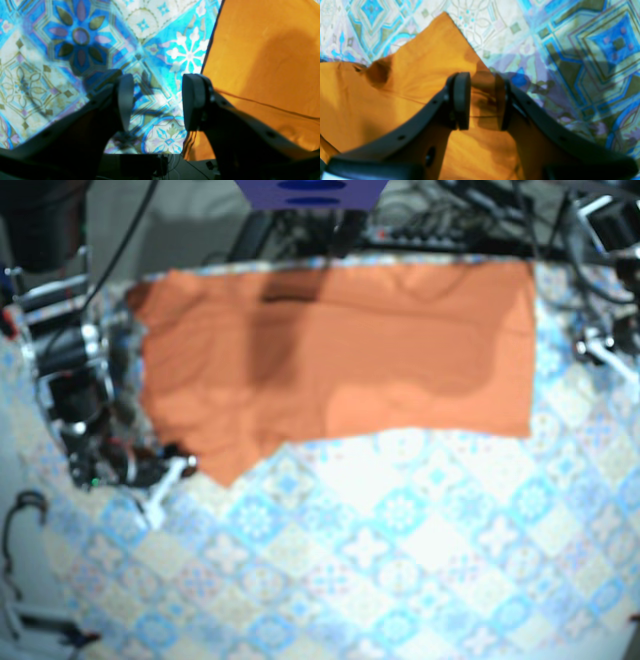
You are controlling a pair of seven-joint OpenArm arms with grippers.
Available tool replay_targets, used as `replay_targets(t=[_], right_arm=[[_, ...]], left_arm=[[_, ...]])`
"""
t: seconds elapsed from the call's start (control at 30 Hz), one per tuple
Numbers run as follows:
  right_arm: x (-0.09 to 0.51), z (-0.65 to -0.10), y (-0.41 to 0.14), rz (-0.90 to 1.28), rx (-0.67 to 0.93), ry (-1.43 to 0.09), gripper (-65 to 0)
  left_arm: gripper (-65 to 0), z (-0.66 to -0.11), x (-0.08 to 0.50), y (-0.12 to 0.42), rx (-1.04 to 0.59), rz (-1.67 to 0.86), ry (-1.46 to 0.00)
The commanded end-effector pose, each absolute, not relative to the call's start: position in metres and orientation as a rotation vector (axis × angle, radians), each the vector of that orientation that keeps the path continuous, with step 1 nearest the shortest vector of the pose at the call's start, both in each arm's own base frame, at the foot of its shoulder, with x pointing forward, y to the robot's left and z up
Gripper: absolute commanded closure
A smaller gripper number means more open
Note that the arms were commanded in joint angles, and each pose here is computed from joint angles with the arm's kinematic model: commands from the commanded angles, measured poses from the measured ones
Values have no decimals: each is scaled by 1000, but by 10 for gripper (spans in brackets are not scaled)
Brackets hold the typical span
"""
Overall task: Fold the T-shirt properly
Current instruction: 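Lower both grippers onto the shirt's side edges near the hem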
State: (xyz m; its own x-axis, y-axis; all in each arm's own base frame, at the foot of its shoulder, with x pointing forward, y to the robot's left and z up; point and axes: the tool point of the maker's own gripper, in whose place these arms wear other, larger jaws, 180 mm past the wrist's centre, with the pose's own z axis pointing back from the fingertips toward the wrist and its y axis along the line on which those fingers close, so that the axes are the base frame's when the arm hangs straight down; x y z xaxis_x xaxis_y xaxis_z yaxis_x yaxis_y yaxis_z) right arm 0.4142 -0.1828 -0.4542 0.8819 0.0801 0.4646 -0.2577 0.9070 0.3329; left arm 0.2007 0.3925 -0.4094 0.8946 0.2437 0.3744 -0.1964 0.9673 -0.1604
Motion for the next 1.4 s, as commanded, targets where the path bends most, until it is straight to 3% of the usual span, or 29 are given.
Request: replay_targets(t=[0.0, 1.07, 1.37], right_arm=[[429, -439, -184, 181, 411, -514, -172], [422, -451, -169, 177, 437, -533, -164], [422, -454, -170, 220, 400, -542, -29]], left_arm=[[-306, -394, 210, 404, -94, 216, -444], [-306, -397, 204, 404, -92, 217, -430], [-303, -397, 204, 404, -92, 217, -430]])
